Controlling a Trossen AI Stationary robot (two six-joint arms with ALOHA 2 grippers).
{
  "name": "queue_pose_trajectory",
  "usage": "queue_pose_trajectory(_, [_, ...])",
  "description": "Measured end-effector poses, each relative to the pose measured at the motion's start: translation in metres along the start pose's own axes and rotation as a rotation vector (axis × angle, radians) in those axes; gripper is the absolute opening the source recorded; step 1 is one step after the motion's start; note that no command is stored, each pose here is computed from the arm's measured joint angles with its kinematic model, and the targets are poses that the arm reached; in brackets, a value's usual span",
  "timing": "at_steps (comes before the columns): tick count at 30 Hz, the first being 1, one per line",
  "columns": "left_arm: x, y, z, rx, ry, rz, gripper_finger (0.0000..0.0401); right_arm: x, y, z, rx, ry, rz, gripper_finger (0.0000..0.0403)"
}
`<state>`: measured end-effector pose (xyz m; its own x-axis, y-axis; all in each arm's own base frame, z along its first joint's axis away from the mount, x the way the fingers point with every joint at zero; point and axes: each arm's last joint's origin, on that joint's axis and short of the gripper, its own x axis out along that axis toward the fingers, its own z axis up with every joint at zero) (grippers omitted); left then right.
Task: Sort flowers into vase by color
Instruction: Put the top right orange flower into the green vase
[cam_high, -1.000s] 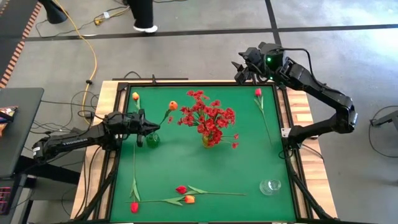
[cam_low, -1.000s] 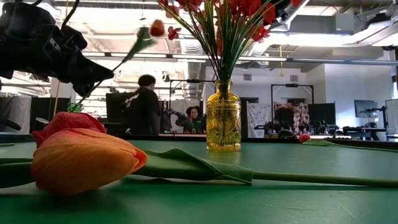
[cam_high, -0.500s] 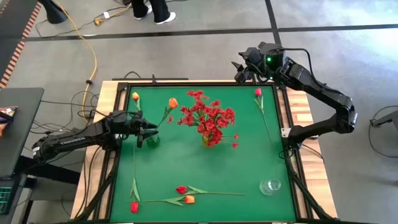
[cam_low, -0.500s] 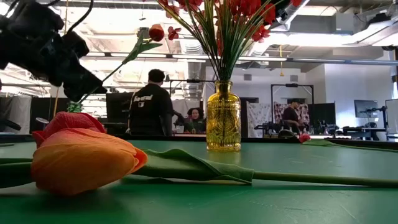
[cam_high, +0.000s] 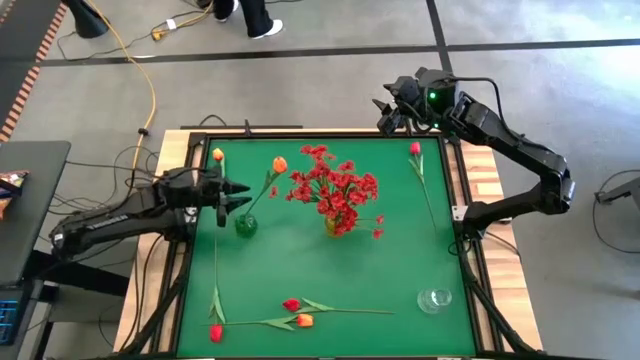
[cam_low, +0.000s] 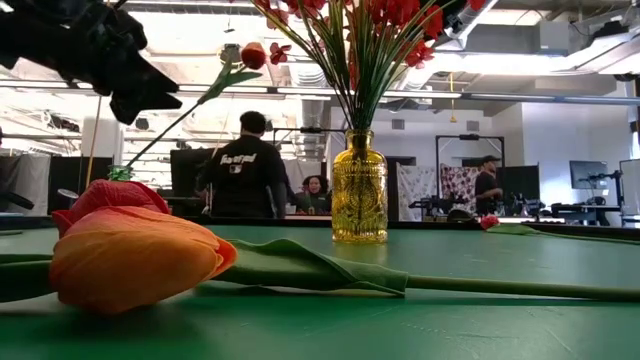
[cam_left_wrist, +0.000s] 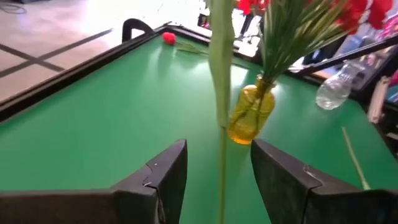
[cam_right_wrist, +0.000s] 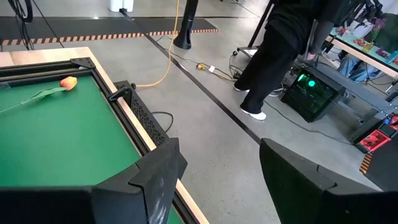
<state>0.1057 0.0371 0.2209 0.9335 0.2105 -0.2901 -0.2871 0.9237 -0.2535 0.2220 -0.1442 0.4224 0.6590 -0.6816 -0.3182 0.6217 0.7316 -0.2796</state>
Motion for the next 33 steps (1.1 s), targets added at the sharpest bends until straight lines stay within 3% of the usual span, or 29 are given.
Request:
queue_pose_trajectory(6, [0.013,0.000,0.003,0.021,0.071,-0.017,0.0165,0.000,0.000,0.000,0.000,0.000,0.001,0.0249])
queue_pose_trajectory(12, [0.025,-0.001,0.007,0.030,0.057,-0.083,0.0165,0.000,0.000,0.000,0.000,0.000,0.001,0.0249])
queue_pose_trajectory(17, [0.035,0.002,0.006,0.024,0.087,-0.063,0.0165,0.000,0.000,0.000,-0.001,0.000,0.001,0.0249])
queue_pose_trajectory(33, [0.045,0.001,0.014,0.010,0.013,-0.099,0.0155,0.000,0.000,0.000,-0.001,0.000,0.002,0.0249])
